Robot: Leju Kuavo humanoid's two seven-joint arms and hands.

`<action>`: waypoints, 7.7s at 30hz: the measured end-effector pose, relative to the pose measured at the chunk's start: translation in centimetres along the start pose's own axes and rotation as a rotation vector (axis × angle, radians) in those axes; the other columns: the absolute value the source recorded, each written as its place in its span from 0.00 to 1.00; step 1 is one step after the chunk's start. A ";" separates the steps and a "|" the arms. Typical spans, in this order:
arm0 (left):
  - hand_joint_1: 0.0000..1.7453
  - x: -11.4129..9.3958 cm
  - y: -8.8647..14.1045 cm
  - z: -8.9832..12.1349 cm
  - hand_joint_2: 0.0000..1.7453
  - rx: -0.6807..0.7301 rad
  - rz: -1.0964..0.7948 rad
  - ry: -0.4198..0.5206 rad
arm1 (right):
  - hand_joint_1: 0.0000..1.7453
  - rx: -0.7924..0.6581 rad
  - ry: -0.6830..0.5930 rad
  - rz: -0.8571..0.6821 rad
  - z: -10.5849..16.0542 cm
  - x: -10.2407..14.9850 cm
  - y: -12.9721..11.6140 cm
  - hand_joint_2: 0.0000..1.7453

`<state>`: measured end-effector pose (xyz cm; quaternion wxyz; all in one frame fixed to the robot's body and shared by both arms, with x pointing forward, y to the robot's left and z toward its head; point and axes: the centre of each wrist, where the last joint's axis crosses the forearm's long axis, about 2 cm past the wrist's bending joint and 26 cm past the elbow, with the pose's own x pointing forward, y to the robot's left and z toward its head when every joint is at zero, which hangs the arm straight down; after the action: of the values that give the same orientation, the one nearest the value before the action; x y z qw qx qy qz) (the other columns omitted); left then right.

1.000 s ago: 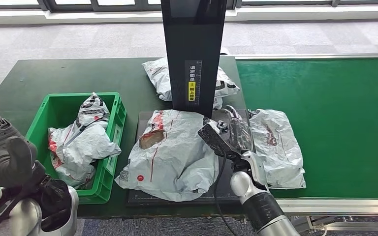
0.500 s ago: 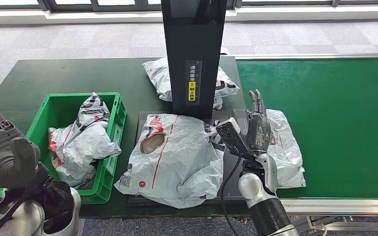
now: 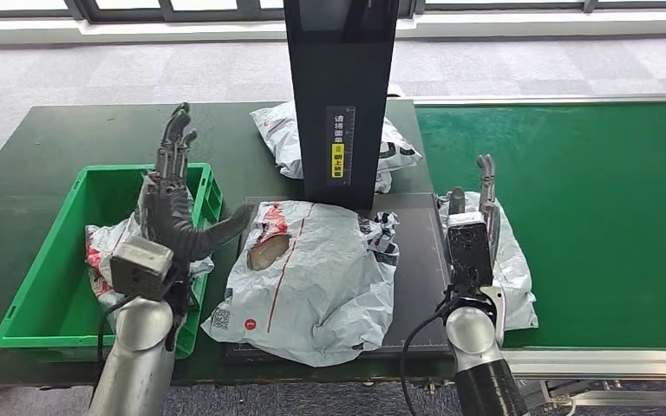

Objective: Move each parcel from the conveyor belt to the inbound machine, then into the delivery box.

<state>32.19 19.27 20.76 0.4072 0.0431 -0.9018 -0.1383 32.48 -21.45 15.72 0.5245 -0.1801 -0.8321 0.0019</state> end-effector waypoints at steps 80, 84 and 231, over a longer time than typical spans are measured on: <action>1.00 -0.2 -2.6 -1.9 1.00 0.221 -0.928 -0.133 | 0.00 -0.365 -0.268 -0.063 1.9 3.5 -0.9 1.00; 1.00 2.5 0.8 -2.6 1.00 0.404 -0.974 -0.182 | 0.00 -0.377 -0.268 -0.070 2.0 3.3 -0.8 1.00; 0.00 5.5 6.8 0.5 1.00 0.300 0.730 -0.565 | 0.00 0.395 0.997 0.666 -1.9 -13.2 -6.1 1.00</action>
<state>28.40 24.83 26.31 0.1577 -0.2569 -0.9433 0.1390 37.39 -31.54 6.20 0.8440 -0.3086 -0.3707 0.2346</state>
